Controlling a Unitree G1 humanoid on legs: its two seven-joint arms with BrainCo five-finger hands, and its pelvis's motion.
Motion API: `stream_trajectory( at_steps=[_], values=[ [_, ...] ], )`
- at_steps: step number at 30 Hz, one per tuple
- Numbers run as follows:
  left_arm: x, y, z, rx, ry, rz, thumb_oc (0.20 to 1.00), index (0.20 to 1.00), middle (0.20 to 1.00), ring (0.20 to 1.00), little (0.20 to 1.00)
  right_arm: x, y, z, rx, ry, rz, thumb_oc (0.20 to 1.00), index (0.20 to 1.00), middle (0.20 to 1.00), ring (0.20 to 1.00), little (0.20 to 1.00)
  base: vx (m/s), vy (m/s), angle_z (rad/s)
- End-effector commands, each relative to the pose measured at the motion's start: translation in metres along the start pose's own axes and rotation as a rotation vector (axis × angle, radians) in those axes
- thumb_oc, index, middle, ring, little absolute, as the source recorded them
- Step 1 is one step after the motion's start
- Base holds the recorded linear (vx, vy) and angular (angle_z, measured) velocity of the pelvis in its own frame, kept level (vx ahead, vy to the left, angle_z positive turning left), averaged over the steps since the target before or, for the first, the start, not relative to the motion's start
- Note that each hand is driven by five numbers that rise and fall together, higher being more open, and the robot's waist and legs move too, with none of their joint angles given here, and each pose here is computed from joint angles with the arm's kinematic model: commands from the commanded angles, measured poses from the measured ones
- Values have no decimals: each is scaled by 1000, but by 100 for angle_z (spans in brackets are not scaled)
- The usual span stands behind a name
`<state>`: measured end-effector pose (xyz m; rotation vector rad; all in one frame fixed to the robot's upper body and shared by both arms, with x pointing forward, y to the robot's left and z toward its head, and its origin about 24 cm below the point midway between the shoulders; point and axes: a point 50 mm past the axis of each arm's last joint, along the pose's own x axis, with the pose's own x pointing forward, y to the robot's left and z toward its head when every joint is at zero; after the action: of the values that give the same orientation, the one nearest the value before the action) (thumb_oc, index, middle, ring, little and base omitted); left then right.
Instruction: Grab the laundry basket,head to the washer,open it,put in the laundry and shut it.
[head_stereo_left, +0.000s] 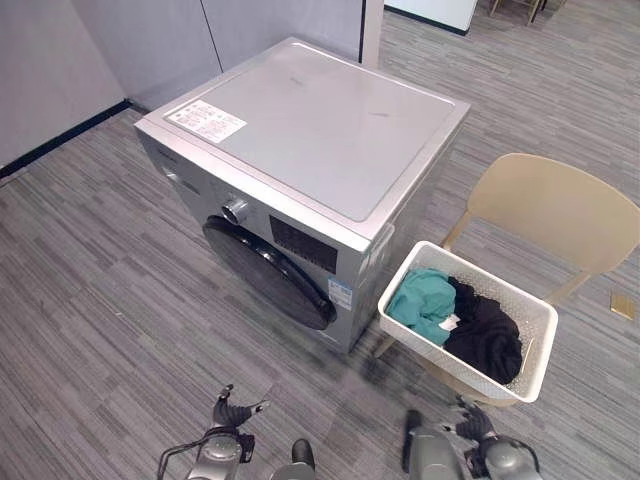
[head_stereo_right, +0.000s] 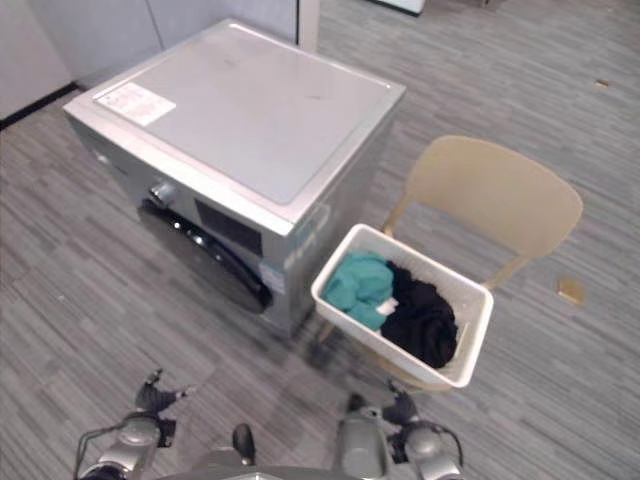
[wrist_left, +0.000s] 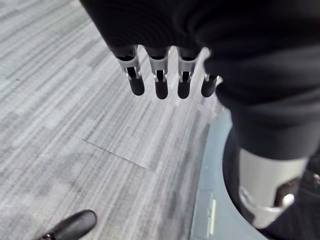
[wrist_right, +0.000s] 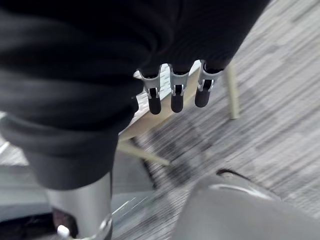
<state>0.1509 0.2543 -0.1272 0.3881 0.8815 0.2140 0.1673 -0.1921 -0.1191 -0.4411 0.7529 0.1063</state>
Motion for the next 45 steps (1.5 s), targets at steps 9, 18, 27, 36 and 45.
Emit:
stream_trajectory(
  at_steps=[9,18,27,36,45],
  values=[
    [-8,-5,-20,16,34,-7,1000,1000,1000,1000,1000,8,3,76,-8,-292,116,1000,1000,1000,1000,1000,142,-25,49],
    [-5,-1,-11,-3,9,26,1000,1000,1000,1000,1000,-1,18,197,-61,-697,203,1000,1000,1000,1000,1000,18,-27,27],
    [-2,-7,8,-20,-69,21,1000,1000,1000,1000,1000,-12,-27,244,10,-861,-61,1000,1000,1000,1000,1000,-38,-2,22],
    [0,-11,45,-45,-207,2,1000,1000,1000,1000,1000,-5,-17,270,27,-854,-87,1000,1000,1000,1000,1000,-55,26,11],
    [3,-9,93,-45,-365,-21,1000,1000,1000,1000,1000,-17,1,332,118,-924,22,1000,1000,1000,1000,1000,-56,45,8]
  ],
)
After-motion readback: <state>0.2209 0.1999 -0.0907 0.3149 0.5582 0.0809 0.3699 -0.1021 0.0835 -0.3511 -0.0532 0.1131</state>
